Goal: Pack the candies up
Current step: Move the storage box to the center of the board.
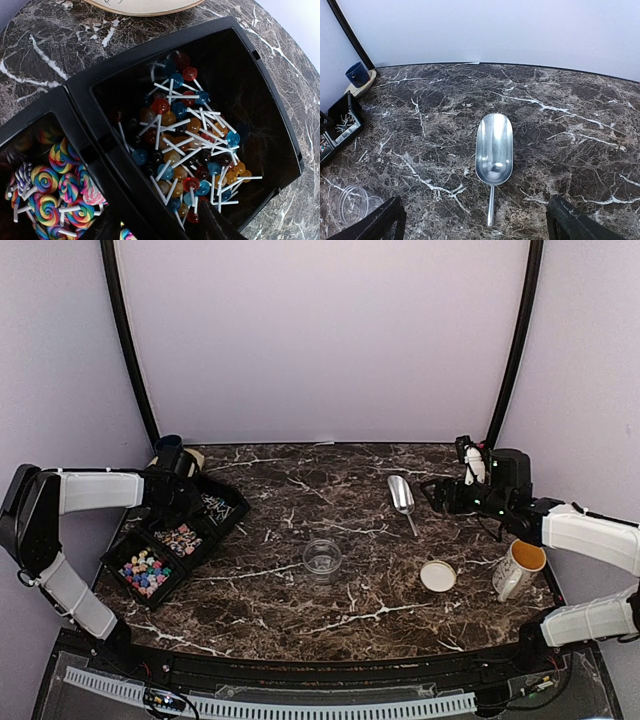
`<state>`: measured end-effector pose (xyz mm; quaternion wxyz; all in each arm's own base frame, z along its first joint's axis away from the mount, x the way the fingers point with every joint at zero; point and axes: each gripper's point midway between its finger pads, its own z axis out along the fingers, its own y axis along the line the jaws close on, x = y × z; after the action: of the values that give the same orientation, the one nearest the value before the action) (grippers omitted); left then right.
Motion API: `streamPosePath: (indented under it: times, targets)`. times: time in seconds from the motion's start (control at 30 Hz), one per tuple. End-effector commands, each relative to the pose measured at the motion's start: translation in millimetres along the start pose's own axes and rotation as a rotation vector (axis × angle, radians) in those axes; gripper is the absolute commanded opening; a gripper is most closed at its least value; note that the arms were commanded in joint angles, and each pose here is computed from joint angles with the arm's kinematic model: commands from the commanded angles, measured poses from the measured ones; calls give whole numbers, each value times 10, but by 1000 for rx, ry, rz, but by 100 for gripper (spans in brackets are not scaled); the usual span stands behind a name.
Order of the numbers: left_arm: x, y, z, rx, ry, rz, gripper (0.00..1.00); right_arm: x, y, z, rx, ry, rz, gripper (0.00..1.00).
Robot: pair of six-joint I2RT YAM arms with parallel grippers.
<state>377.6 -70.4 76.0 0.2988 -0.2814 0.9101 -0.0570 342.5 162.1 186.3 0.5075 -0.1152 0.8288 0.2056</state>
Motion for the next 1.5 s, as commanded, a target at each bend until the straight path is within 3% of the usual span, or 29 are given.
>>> streamPosePath:
  times: [0.0,0.13,0.43,0.73,1.47]
  targets:
    - [-44,-195,-59,53,0,7,54,-115,88,-39,-36,-58,-1,98]
    - [-59,-247,-88,62,-6,22,46,-131,106,-51,-43,-64,-1,98]
    - [-27,-354,-75,74,-4,38,44,-128,126,-65,-53,-71,1,98]
    - [33,-608,-35,108,13,58,35,-126,138,-71,-59,-73,3,98]
    - [410,-1695,96,232,91,92,30,-101,155,-73,-61,-72,-2,98]
